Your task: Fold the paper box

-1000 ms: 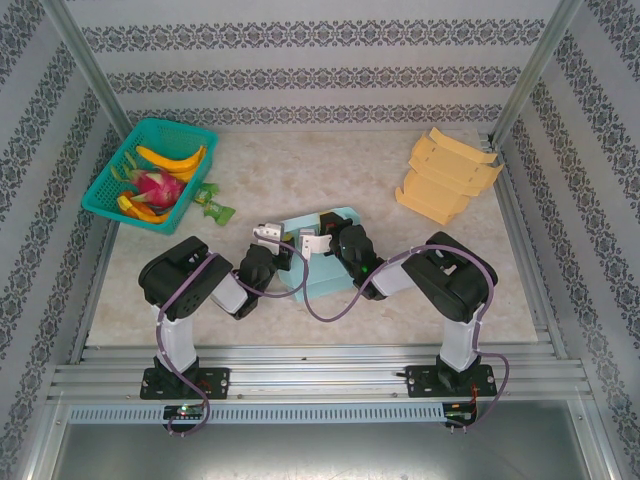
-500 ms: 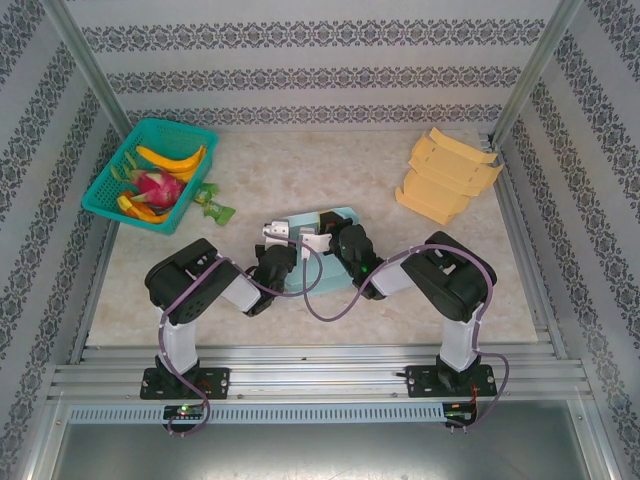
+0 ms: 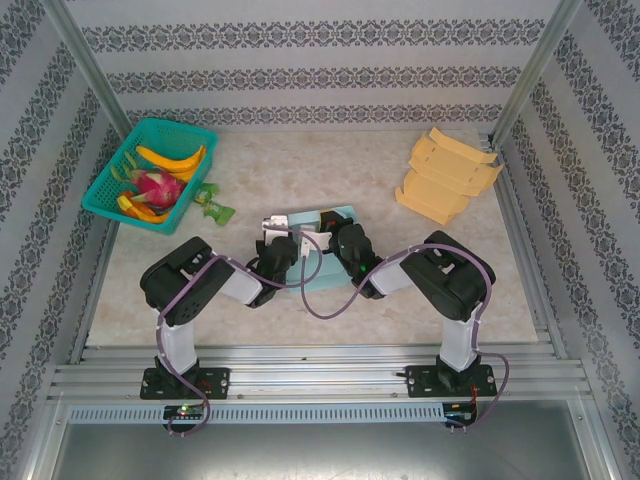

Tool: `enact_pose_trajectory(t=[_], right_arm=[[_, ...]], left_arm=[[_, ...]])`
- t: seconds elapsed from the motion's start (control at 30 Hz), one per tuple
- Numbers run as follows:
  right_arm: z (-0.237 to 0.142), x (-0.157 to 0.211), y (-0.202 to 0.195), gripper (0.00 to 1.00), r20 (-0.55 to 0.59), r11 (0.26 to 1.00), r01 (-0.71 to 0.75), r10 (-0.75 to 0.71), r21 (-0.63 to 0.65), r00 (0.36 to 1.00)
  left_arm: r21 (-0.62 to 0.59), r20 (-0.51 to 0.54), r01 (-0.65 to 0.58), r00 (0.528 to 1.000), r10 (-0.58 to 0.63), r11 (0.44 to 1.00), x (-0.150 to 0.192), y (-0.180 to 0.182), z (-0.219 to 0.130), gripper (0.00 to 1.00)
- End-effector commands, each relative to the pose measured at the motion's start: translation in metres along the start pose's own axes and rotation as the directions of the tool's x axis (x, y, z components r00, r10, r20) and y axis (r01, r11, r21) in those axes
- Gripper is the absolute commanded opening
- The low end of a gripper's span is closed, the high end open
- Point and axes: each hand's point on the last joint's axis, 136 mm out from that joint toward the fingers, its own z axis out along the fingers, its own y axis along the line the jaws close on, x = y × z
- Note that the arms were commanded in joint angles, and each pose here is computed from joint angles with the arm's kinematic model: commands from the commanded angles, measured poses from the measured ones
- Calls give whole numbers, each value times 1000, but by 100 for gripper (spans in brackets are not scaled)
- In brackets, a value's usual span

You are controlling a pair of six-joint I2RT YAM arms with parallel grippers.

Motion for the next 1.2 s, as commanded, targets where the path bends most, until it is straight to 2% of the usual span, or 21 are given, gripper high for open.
enact_pose_trajectory(t=[0.0,0.13,0.43,0.67,0.8,0.93,0.97,1.07,1.17], right_arm=[[-2,6,31,0,-24,994,-55,53,-97,998],[-2,3,31,0,-24,994,-57,55,-97,998],[-4,-2,32,0,-14,992,-63,61,-109,998],[-5,-6,34,0,-4,990,-66,66,-123,998],[-6,-8,37,0,3,989,-64,65,-136,998],[-5,-8,38,0,-2,988,-61,61,-139,998],[-5,-7,38,0,-8,989,-62,62,-136,998],[-4,-4,36,0,-23,990,-64,62,-129,998],[-3,-3,34,0,-29,990,-71,68,-120,997]], left_arm=[[-45,30,41,999,-40,998,-12,26,-4,32],[-8,67,46,997,-46,999,-23,29,-18,39],[105,132,15,991,-29,994,-44,18,-33,41],[78,175,-15,985,1,997,-52,21,-33,39],[66,198,-23,980,10,998,-59,21,-32,33],[41,208,-9,978,0,999,-64,22,-29,23],[16,210,6,978,-9,1000,-65,26,-28,20],[-111,209,59,977,-35,992,-64,46,-26,2],[-223,204,92,978,-46,971,-58,65,-24,0]])
